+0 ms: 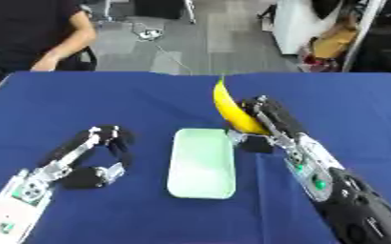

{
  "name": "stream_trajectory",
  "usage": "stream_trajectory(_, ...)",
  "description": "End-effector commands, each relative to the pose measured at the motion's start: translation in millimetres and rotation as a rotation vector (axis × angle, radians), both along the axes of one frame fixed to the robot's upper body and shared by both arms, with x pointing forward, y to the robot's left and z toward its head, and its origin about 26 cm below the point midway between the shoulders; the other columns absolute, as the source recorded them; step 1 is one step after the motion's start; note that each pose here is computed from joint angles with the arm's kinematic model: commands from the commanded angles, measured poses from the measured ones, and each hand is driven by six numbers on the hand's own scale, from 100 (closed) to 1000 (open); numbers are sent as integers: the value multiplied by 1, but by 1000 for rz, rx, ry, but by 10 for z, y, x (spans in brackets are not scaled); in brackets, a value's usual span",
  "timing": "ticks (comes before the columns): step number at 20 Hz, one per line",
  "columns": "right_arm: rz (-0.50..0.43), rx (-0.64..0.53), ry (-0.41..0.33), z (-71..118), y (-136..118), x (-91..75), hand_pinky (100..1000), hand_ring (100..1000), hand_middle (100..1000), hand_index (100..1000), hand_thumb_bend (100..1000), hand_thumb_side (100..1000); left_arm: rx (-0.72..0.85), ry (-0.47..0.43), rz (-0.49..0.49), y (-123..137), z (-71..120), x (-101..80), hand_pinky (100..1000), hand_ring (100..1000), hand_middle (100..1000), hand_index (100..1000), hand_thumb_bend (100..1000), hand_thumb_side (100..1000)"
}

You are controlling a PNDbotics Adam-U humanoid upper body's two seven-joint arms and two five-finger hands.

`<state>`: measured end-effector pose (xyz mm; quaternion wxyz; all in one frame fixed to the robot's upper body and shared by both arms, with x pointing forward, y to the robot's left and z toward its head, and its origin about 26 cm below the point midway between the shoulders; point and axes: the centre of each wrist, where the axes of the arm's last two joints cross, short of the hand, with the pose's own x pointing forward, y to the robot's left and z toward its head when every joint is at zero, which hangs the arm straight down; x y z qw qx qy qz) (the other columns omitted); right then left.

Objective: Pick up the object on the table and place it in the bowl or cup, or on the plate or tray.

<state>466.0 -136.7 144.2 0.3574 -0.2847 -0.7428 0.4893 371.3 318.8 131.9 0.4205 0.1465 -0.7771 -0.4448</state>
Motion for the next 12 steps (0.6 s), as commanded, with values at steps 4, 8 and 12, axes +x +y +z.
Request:
stream_trajectory(4,6,-1,-41,133,23,32,100,157,284,463,100,510,3,-32,-15,-13,111,18,543,634,708,759,100,661)
stream_trajectory(8,6,-1,-42,132,26,35,100,157,284,463,100,514,3,-33,-16,-15,115,19,543,634,708,759,100,662)
stream_trajectory(12,1,-6,-36,107,27,39,100,158,284,463,100,510,2,-37,-21,-25,128,24,543,635,709,760,100,663)
